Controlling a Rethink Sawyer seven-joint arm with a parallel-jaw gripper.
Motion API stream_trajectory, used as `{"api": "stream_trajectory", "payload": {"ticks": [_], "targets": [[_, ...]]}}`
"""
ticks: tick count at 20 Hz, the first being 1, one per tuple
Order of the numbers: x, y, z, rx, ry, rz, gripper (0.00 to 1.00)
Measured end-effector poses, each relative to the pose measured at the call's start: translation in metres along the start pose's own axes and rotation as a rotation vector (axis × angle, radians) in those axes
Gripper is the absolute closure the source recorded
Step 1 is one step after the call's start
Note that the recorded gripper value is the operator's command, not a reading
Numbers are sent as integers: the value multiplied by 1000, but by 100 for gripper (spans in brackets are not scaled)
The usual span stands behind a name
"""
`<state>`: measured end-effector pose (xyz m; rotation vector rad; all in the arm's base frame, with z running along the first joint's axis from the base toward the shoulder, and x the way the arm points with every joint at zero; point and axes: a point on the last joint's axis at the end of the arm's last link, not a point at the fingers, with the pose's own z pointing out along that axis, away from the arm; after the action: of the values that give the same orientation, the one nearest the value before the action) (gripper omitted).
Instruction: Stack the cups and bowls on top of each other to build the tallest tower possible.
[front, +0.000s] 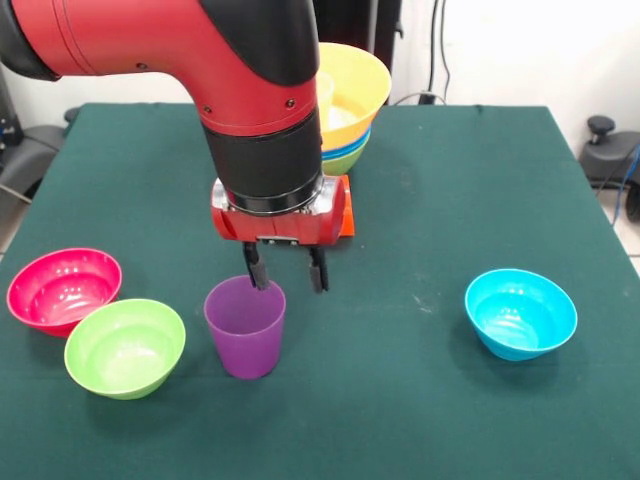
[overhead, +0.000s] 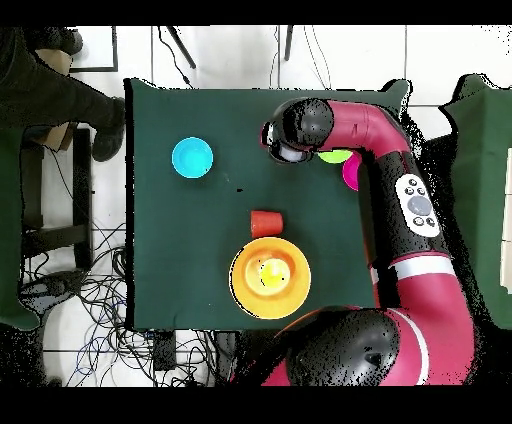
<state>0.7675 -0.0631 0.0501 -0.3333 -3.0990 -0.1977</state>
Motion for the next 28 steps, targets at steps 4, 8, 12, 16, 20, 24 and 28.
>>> {"api": "stream_trajectory", "payload": {"ticks": [4,8,12,16,20,24,28], "targets": [[-9,4,-6,-8,-16,1,0],[-12,7,-8,-13,-24,-1,0],[-11,8,-7,-12,-22,-4,0],[-8,6,-2,6,-20,-16,0],[-3,3,4,29,-14,-32,0],[5,1,11,43,1,-46,0],[12,0,19,55,13,-61,0]]}}
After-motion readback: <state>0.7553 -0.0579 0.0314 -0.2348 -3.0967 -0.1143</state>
